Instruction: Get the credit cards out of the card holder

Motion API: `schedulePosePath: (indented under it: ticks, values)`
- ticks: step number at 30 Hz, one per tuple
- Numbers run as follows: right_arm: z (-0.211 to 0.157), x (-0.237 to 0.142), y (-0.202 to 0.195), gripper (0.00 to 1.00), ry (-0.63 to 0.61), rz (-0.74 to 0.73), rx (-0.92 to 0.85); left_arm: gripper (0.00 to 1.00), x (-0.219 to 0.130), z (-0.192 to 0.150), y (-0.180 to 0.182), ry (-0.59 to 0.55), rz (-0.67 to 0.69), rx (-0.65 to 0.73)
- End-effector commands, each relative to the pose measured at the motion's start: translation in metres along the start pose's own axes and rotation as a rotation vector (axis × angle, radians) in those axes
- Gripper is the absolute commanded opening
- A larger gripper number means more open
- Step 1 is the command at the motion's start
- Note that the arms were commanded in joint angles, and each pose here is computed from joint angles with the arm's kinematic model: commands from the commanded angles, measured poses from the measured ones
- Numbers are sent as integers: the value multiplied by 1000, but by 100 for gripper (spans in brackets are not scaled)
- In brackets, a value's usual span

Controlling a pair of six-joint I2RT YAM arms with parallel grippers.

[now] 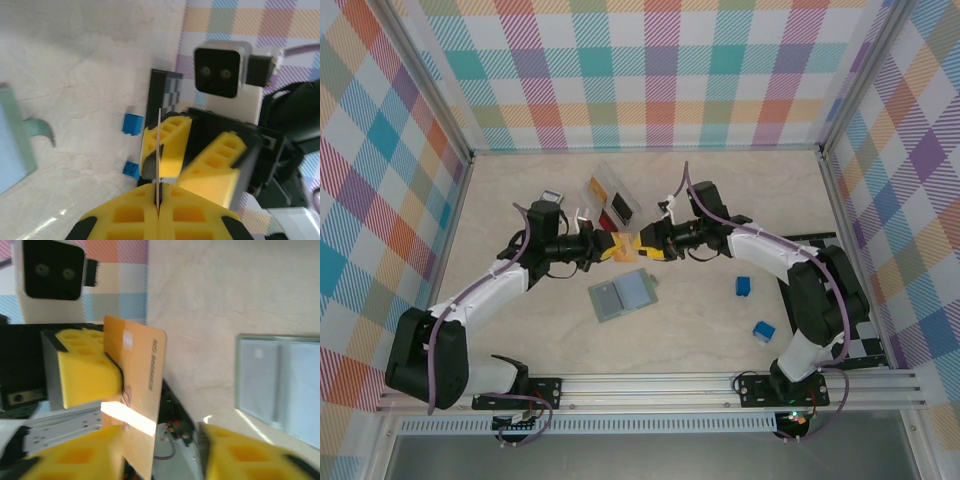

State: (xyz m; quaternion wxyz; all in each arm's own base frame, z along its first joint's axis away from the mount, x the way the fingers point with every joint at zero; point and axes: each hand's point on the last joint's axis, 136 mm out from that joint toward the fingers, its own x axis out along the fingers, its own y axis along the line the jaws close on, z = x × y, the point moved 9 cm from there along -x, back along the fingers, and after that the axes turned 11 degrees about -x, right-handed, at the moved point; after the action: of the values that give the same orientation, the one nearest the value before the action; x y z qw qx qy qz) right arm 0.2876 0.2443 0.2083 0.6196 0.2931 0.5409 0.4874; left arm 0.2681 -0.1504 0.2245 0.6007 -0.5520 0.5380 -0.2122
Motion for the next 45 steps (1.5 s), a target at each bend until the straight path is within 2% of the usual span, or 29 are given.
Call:
schedulePosePath:
  ticks: [1,4,6,10,13,20,25,36,38,41,45]
  values:
    - [-5,-16,6,61,-44,-194,-41,0,-21,7,1,-129,239,37]
    - [-9,-25,-1,74,-78,-332,-43,0,-33,25,-2,-273,510,56]
    - [-12,-29,-6,81,-106,-393,-39,0,-32,40,-8,-330,617,65]
    - [-21,-37,-9,88,-143,-458,-51,0,-30,73,-31,-468,762,86]
    - [-29,-42,-12,92,-160,-500,-56,0,-20,99,-45,-541,821,84]
    - [-37,-44,-19,96,-149,-525,-46,0,23,161,-70,-622,831,73]
    - [-39,-42,-22,97,-135,-532,-35,0,52,196,-73,-638,857,72]
    - [-39,-38,-26,97,-110,-530,-23,0,81,222,-57,-602,835,72]
    - [-38,-38,-27,98,-109,-529,-17,4,84,224,-54,-587,828,64]
    - [-36,-36,-27,98,-103,-529,-11,15,88,226,-51,-573,819,54]
    - [-35,-36,-26,98,-100,-530,-9,21,89,227,-52,-564,799,61]
